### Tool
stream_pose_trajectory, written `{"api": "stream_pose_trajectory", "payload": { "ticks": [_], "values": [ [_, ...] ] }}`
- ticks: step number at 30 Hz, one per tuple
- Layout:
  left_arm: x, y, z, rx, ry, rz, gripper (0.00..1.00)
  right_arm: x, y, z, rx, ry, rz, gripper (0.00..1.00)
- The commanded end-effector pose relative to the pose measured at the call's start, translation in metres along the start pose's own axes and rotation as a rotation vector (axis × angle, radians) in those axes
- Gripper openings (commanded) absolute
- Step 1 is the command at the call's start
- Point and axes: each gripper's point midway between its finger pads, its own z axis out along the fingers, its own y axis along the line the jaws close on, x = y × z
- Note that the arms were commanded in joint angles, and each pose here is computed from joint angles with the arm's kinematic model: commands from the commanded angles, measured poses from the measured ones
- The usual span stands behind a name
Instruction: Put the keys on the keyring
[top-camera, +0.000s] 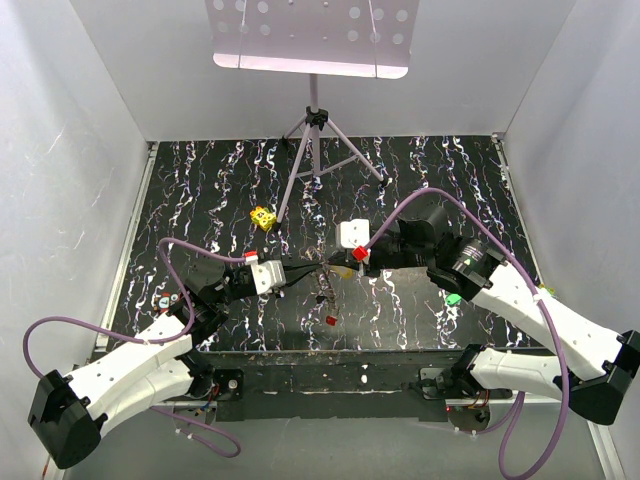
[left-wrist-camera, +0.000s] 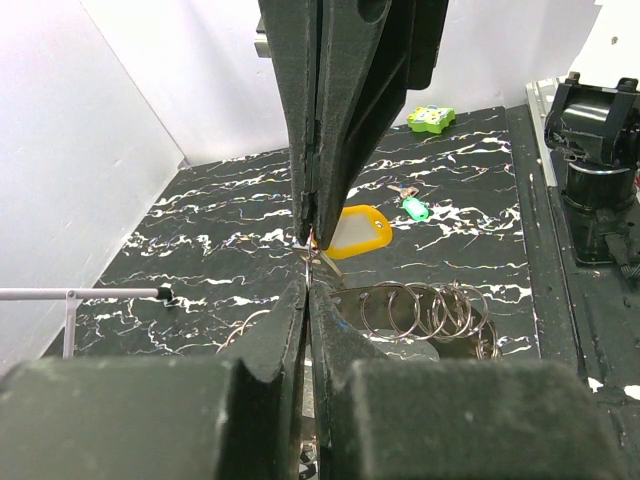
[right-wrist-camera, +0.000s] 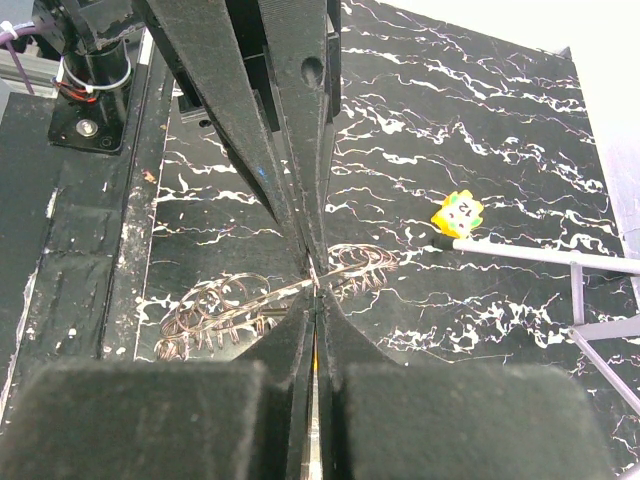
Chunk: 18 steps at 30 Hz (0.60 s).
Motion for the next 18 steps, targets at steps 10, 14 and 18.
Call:
{"api": "stream_pose_trajectory", "payload": {
  "ticks": [10,14,18],
  "values": [
    [-0.0264,-0.0004,0.0024,0.017,-0.088,0.041,0.00,-0.0111,-0.0071,0.0066,0.017,-0.033,-0.036,0.01],
    [-0.0273,0.0000,0.0024,0.017,-0.090,0.040,0.00,-0.0105,-0.0078,0.0073,0.019,-0.031,-0.043,0.01],
    [-0.0263,-0.0002,0.0027,0.018,-0.088,0.035,0.00,-0.0126,-0.0078,0.0077,0.021,-0.036,-0.056,0.01]
  ]
}}
